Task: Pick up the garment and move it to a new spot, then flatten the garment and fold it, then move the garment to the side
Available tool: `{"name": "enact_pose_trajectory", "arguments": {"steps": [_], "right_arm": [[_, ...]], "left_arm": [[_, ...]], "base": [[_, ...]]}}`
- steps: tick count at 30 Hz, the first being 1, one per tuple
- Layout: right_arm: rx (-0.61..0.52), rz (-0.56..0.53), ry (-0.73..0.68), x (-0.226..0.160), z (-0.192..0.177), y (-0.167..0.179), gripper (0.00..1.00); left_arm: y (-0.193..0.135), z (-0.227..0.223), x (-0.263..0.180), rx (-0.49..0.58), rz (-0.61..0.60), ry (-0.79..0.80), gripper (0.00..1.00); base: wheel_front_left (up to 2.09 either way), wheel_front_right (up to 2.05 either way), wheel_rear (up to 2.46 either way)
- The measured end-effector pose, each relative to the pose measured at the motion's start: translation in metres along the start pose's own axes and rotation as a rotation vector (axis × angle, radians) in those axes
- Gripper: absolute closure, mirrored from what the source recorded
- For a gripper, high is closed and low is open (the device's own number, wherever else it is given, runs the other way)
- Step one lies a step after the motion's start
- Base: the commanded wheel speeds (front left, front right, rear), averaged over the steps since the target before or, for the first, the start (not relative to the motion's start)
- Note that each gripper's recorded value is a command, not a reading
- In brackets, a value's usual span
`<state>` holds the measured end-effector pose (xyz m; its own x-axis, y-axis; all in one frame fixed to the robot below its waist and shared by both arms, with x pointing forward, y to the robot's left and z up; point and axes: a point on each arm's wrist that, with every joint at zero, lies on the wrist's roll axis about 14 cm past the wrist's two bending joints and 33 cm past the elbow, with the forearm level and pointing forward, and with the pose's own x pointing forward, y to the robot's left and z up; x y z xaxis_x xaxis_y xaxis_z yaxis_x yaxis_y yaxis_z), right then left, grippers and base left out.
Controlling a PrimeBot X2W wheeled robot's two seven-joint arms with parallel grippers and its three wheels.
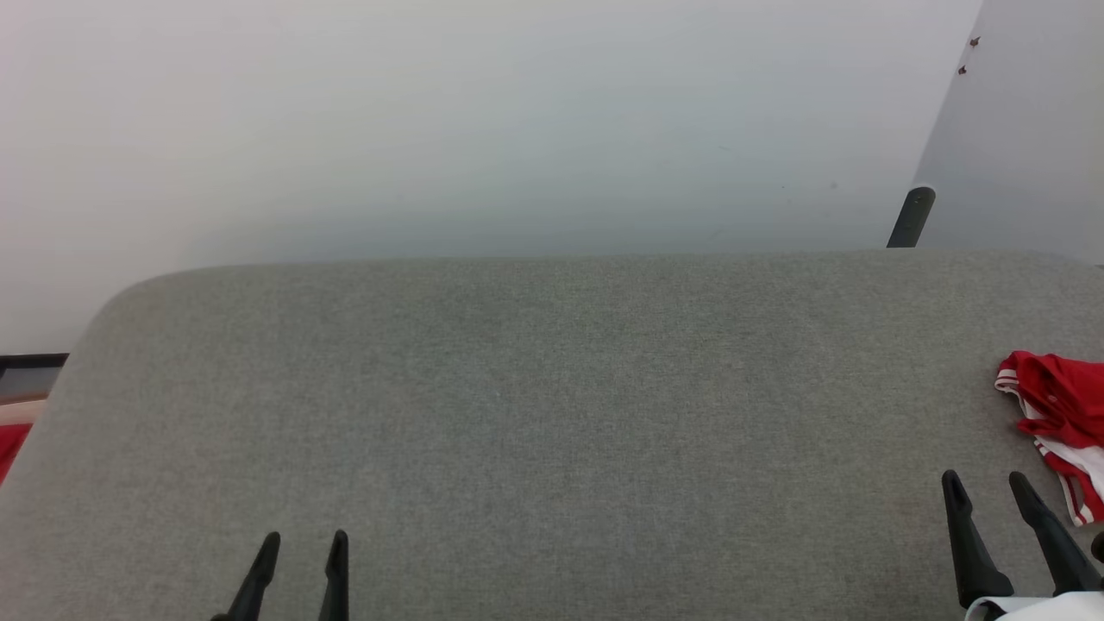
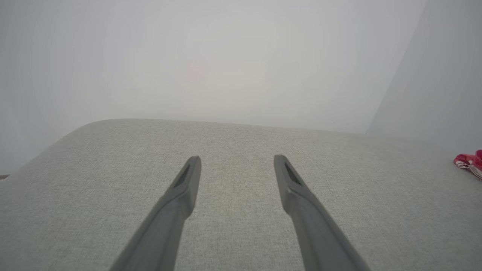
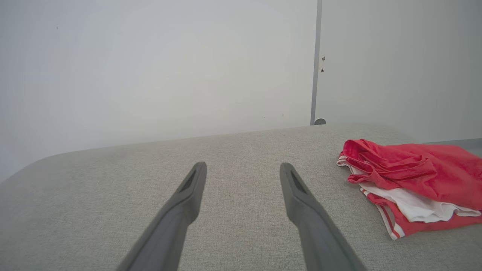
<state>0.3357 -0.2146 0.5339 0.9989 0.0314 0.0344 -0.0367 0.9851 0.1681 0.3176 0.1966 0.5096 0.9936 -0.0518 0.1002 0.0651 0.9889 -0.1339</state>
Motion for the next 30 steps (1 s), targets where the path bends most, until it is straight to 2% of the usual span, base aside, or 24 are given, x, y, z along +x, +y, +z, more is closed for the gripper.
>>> {"name": "enact_pose_trajectory", "arguments": {"steps": [16, 17, 22, 30], "right_arm": [[0.007, 0.021, 0.025, 0.001, -0.007, 0.008, 0.00], [0.009, 0.020, 0.028, 0.001, -0.008, 0.008, 1.00], [0.037, 0.002, 0.091, -0.005, -0.029, 0.005, 1.00], [0.180, -0.014, 0.104, -0.003, -0.035, 0.004, 1.00]], "left_arm": [[-0.002, -0.004, 0.005, -0.027, -0.001, 0.010, 0.00], [-0.003, -0.005, 0.005, -0.028, -0.003, 0.014, 1.00], [-0.004, -0.025, -0.004, -0.052, 0.012, 0.077, 1.00], [0.002, -0.029, 0.000, -0.193, 0.057, 0.097, 1.00]], "base": [[0.00, 0.00, 0.00], [0.00, 0.00, 0.00], [0.00, 0.00, 0.00], [0.00, 0.00, 0.00]]}}
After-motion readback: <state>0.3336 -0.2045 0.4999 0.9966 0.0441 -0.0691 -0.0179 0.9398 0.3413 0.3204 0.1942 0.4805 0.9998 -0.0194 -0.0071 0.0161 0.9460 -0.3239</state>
